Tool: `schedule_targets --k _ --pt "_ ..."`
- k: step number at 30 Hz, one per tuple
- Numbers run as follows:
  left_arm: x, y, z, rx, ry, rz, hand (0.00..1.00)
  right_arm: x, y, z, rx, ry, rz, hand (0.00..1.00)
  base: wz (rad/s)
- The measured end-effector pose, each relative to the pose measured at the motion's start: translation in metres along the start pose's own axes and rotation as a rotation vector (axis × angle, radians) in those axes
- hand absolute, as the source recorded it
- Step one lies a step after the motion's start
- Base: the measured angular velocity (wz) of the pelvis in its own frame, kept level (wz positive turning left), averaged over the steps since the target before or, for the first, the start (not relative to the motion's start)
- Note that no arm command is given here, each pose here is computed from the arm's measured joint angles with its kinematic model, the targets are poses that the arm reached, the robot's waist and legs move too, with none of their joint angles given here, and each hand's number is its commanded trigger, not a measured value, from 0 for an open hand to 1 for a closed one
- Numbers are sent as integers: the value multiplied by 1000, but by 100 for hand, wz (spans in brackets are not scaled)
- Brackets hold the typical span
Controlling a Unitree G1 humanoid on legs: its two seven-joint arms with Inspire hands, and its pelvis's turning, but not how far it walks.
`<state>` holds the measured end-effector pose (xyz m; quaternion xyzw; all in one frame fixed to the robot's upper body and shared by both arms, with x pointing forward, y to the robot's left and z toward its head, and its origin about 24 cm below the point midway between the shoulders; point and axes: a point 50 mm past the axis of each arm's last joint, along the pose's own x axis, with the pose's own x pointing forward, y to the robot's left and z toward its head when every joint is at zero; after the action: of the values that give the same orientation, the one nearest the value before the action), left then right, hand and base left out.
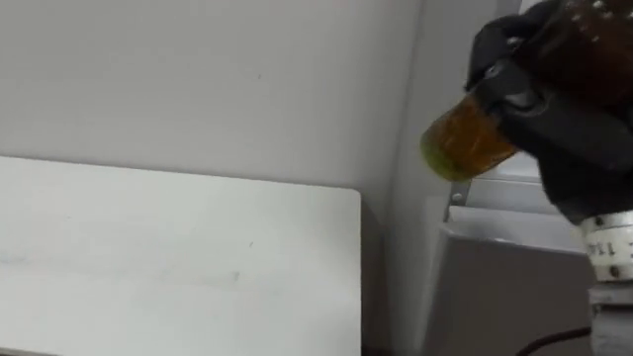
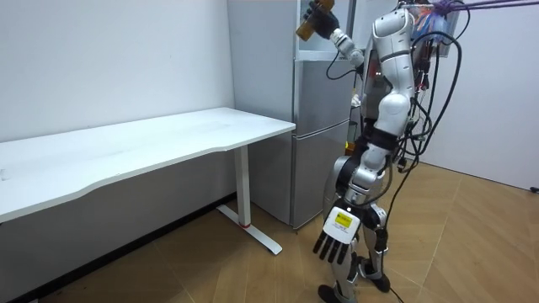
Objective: Put the bottle in the upper fridge
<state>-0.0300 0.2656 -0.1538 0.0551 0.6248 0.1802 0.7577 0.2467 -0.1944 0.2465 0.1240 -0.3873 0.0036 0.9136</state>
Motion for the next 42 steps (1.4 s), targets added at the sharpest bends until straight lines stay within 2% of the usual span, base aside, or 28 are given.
schedule_targets --k 8,13,25,35,42 --pt "-1 2 -10 -15 33 2 0 4 -23 17 -52 -78 -125 100 -9" --pt "-1 5 -12 -70 43 12 0 5 -36 29 -87 -123 -196 100 -5" --pt "-2 3 -17 -98 60 22 0 10 -52 50 -133 -185 -256 100 -2" --pt "-2 3 -15 -83 53 26 0 10 -57 49 -135 -178 -286 100 -4" --pt "-1 4 -10 -56 36 24 0 10 -88 24 -144 -54 -407 100 0"
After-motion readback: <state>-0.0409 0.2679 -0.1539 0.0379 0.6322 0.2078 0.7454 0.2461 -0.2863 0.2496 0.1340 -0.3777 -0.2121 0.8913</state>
